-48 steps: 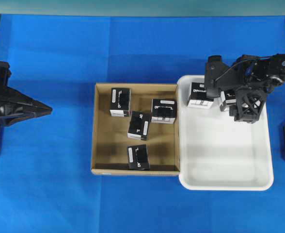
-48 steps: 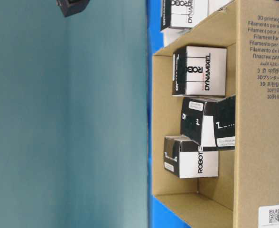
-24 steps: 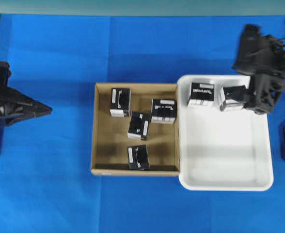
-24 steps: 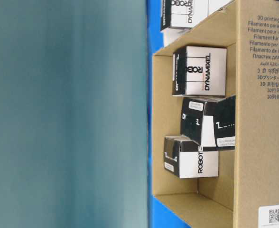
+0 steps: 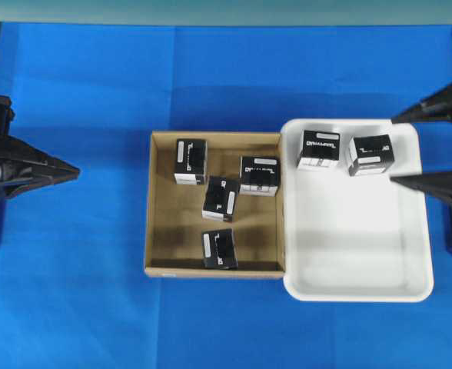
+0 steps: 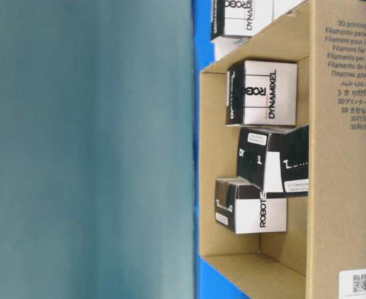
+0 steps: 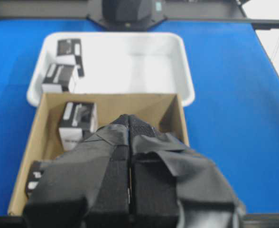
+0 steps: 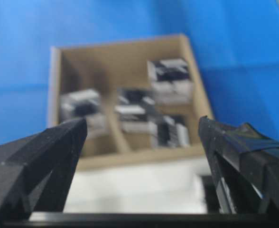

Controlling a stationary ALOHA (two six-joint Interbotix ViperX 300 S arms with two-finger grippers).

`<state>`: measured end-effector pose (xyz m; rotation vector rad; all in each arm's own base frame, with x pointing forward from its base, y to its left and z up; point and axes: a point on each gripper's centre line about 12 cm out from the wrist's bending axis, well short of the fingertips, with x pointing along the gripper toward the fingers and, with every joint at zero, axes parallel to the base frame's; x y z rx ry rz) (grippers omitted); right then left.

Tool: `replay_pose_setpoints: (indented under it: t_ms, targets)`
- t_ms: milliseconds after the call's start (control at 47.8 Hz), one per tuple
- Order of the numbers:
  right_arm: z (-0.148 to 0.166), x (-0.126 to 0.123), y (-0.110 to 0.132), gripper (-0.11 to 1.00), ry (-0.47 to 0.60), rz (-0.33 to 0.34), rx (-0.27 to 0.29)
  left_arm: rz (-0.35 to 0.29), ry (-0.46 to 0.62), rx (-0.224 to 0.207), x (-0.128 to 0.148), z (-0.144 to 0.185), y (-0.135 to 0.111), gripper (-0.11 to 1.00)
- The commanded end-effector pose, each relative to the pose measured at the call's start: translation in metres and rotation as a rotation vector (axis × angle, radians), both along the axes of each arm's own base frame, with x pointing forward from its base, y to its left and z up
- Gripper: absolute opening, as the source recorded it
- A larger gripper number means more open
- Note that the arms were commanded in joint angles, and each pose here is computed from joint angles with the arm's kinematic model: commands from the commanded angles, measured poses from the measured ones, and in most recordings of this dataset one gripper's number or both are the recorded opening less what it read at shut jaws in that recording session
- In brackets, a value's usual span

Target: Pick a box that is randomly placed inside the cardboard box.

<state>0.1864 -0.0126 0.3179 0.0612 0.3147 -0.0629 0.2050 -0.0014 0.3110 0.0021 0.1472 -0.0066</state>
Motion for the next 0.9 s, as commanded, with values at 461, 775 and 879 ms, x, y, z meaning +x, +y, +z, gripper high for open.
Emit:
replay_pose_setpoints:
  t_ms: [461, 775, 879]
  targets:
    - [0.017, 0.002, 0.015, 0.98, -0.161, 0.07, 0.012, -0.009, -0.084, 0.005, -0.003, 0.024, -0.002, -0.07]
    - [0.019, 0.001, 0.015, 0.98, -0.175, 0.069, 0.011, -0.011, -0.085, 0.017, -0.004, 0.024, -0.002, -0.07]
    - [0.019, 0.001, 0.015, 0.98, -0.176, 0.07, 0.015, -0.011, -0.085, 0.019, -0.004, 0.024, -0.002, -0.07]
